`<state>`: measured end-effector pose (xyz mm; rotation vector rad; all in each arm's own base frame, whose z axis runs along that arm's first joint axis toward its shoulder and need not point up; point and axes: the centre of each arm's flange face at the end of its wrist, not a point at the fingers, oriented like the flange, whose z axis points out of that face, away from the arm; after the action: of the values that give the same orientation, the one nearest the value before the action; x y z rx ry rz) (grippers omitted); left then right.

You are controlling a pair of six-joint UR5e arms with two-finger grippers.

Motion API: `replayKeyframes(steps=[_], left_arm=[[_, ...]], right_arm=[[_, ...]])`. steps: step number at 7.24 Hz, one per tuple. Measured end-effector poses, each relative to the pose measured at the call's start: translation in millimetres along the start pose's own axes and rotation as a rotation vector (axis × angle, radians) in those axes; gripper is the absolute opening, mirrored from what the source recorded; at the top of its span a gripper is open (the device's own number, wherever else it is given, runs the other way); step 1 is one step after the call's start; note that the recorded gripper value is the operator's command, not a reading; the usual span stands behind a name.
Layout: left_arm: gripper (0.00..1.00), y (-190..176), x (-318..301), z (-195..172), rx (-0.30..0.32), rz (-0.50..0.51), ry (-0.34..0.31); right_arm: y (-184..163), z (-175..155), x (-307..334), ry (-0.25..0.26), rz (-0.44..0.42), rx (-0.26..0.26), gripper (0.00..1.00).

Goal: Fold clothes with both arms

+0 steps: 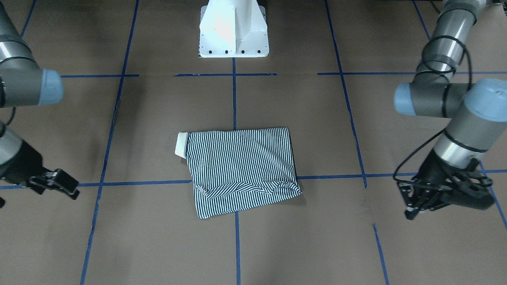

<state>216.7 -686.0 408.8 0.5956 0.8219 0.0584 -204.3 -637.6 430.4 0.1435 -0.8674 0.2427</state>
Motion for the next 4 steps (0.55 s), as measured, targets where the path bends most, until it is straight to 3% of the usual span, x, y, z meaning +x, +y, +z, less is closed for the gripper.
replayKeyframes(steps=[1,2,4], left_arm=[[0.38,5.0,-65.3,-27.8,-0.006,0.073,-0.029],[0.96,8.5,-121.8,-60.0,-0.019,0.117,-0.039],[1.0,47.5,-192.1,-133.2,-0.052,0.149,-0.023]], right_arm=[[-13.0,-20.4,64.3,0.029,-0.081,0.005,1.0],[-18.9,-42.5,119.8,0.059,-0.145,0.002,1.0],[-3.2,-85.9,196.9,0.085,-0.231,-0.026,1.0]])
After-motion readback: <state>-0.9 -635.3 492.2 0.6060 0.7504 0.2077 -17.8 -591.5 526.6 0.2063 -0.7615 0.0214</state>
